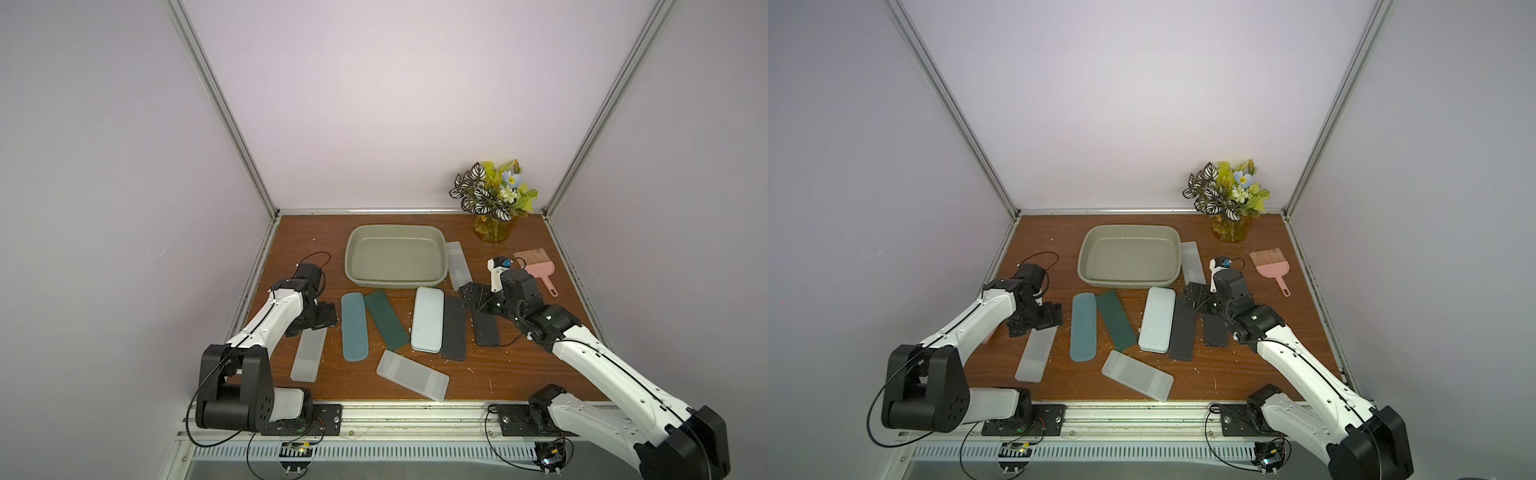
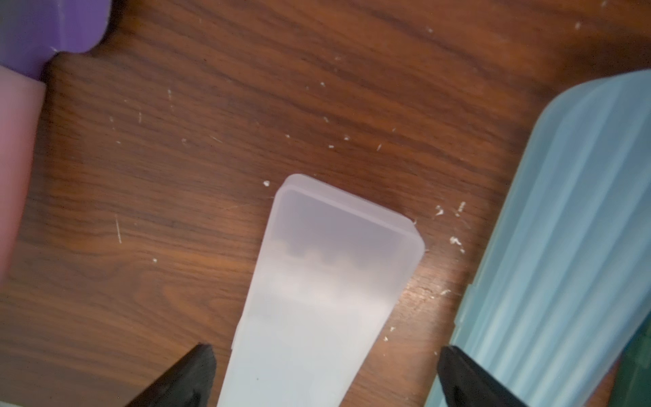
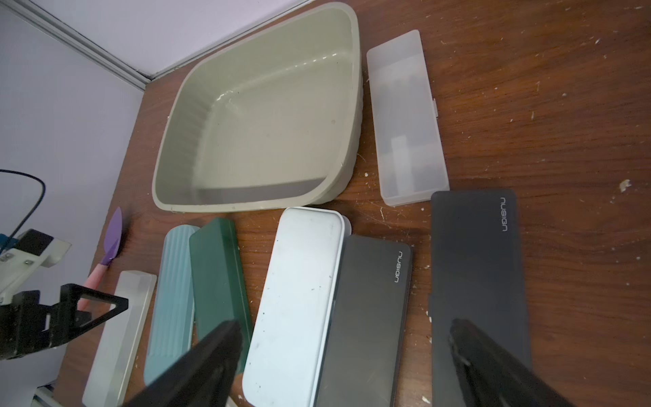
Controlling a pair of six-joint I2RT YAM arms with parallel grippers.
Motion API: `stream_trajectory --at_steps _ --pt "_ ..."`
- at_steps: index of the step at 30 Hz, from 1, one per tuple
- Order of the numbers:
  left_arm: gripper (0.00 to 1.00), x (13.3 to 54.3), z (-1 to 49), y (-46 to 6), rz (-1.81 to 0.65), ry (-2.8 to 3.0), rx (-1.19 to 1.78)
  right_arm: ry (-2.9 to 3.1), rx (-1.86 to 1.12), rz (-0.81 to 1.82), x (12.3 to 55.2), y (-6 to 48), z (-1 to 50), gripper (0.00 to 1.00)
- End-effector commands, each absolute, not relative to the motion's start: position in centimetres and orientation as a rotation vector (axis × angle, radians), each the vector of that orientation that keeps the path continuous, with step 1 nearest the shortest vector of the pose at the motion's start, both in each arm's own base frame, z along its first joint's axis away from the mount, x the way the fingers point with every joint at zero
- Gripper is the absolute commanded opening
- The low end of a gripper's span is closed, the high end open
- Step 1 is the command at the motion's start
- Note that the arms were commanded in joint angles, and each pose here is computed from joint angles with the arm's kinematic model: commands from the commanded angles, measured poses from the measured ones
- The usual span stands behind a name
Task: Put the pencil case into the storage box
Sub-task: Pick up the pencil case from the center of the board.
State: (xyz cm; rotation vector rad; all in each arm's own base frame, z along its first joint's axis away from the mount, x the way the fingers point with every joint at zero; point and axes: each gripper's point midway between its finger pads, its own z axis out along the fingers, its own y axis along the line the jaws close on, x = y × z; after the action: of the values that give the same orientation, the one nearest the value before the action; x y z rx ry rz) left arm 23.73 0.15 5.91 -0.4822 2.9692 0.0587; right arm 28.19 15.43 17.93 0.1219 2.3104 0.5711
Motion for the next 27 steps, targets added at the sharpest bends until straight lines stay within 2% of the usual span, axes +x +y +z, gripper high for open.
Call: stream_trajectory --at_steps 1,15,23,27 --pt "0.99 22.9 5.3 1.0 0.112 3.012 -0.538 2.279 0.106 0.614 28.2 16.0 19.0 0.99" --pt "0.99 22.7 2.9 -0.2 0.048 3.142 -0.526 2.29 0.094 0.615 28.2 16.2 18.4 0.99" --pt "0.83 22.5 2.3 -0.8 -0.007 3.172 -0.499 2.293 0.097 0.619 28.3 16.2 17.9 0.99" --pt "0.71 22.8 2.4 -1.4 -0.065 3.165 -0.499 2.294 0.092 0.613 28.4 16.3 18.0 0.99"
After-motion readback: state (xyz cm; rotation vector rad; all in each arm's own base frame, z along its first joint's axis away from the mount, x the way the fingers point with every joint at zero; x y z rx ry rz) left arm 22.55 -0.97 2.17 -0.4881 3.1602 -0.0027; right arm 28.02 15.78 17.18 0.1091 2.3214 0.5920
